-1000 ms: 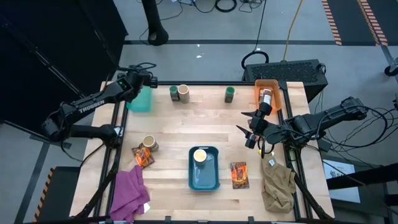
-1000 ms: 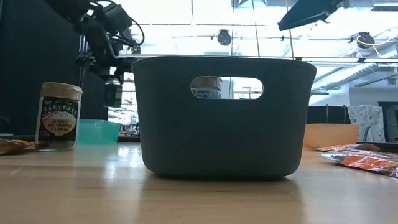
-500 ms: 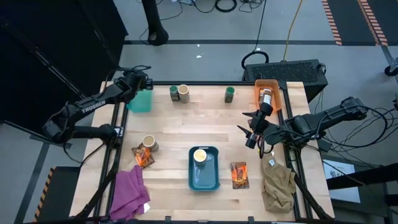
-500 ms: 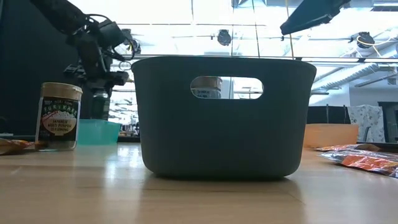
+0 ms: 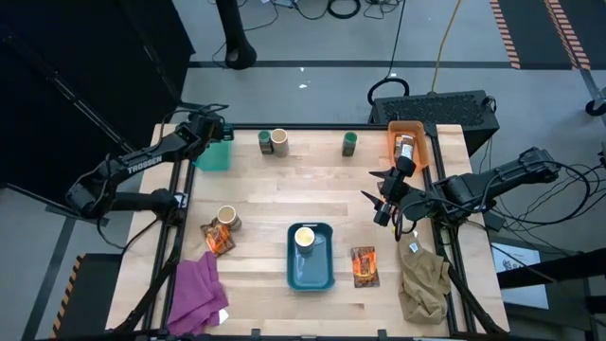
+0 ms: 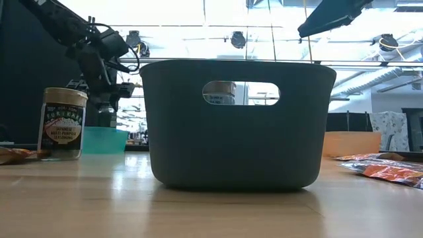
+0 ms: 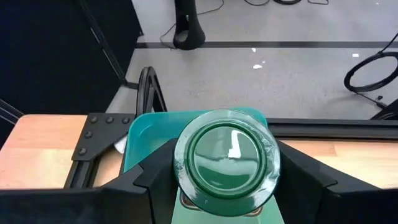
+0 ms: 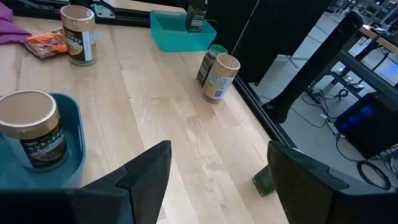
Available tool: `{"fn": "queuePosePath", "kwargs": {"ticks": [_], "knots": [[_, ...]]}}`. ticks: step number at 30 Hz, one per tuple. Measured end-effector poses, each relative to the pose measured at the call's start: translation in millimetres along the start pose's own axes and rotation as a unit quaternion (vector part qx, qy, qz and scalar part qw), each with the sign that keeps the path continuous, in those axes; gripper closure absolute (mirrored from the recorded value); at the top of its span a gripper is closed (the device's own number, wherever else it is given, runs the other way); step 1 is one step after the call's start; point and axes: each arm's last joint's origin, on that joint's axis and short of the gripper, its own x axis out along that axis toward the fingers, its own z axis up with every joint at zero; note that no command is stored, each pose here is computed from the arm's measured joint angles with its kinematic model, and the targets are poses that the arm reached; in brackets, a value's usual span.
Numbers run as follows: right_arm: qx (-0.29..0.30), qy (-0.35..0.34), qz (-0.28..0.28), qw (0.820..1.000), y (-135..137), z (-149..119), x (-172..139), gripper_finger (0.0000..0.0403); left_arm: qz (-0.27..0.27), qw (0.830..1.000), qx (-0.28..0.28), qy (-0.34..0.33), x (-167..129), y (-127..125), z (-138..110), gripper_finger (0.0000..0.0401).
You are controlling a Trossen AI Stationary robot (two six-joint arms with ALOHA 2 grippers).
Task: Sort spices by type
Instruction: Put the green seasoning bottle into the light blue bin
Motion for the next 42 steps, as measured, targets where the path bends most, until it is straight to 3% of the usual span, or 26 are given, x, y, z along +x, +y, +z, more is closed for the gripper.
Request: {"fn": "queuePosePath", "kwargs": {"ticks": [10, 23, 35, 42], "knots": [[-0.001, 0.0, 0.0, 1.0, 0, 0, 0, 0.0154, 0.007, 1.0, -0.013, 0.018, 0, 2, -4, 0.0192], [-0.002, 0.0, 0.0, 1.0, 0, 0, 0, 0.0154, -0.004, 0.998, 0.01, 0.063, -2, 2, -12, 0.0192], [-0.005, 0.0, 0.0, 1.0, 0, 0, 0, 0.0154, 0.004, 0.997, 0.018, 0.077, -2, 4, -15, 0.0192], [-0.006, 0.001, 0.0, 1.0, 0, 0, 0, 0.0154, -0.01, 0.999, 0.003, 0.053, -1, 1, -10, 0.0192]]}}
